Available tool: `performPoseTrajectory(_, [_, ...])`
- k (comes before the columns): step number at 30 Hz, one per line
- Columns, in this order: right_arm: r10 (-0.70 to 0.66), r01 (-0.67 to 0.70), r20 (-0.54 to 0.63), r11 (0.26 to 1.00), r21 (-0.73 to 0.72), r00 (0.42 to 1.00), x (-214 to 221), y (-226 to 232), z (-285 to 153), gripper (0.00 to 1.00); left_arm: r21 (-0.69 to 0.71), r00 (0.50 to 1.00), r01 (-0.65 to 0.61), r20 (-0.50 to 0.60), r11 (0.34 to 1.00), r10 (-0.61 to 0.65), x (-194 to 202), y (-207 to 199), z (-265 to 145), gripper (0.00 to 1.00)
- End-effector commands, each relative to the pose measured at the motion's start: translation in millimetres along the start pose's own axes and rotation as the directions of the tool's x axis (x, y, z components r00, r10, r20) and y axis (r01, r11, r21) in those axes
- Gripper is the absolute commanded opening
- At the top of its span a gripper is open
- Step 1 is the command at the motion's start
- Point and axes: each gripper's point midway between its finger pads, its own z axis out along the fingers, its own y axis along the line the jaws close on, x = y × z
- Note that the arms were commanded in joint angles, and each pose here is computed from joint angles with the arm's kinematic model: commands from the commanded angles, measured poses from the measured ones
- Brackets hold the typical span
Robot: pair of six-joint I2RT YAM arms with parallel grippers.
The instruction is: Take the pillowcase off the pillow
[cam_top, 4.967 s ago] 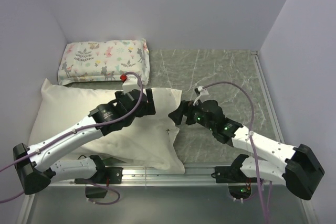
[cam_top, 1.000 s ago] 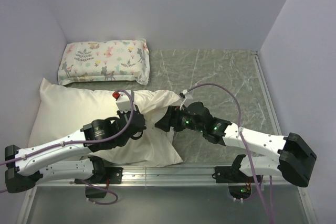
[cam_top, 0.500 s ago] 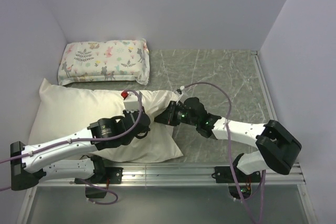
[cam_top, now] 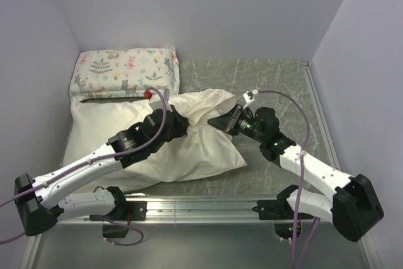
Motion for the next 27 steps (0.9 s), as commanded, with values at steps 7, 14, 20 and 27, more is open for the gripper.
performPoseTrajectory(7, [-0.028,-0.041,0.368,0.983,0.179,0.93,-51.9,-59.7,-38.0,0.0,-0.13,0.979,-0.201,0.004,0.971,0.203,-51.8,26.4,36.0,0.0])
performPoseTrajectory(14, [-0.024,-0.015,0.287,0.991,0.133,0.958,4.3,-54.1,-6.3,0.0,-0.005,0.953,-0.294,-0.085,0.956,0.292,-33.2,2.0,40.5,0.34])
performPoseTrajectory(20, [-0.049,-0.005,0.293,0.984,0.18,0.955,-3.2,-55.8,6.8,0.0,0.046,0.933,-0.35,-0.072,0.936,0.353,-30.9,-28.9,4.8,0.89])
performPoseTrajectory(27, [-0.077,0.022,0.276,0.98,0.197,0.958,-13.4,-40.0,15.6,0.0,0.089,0.892,-0.409,-0.169,0.908,0.418,36.5,-55.6,-28.2,0.93])
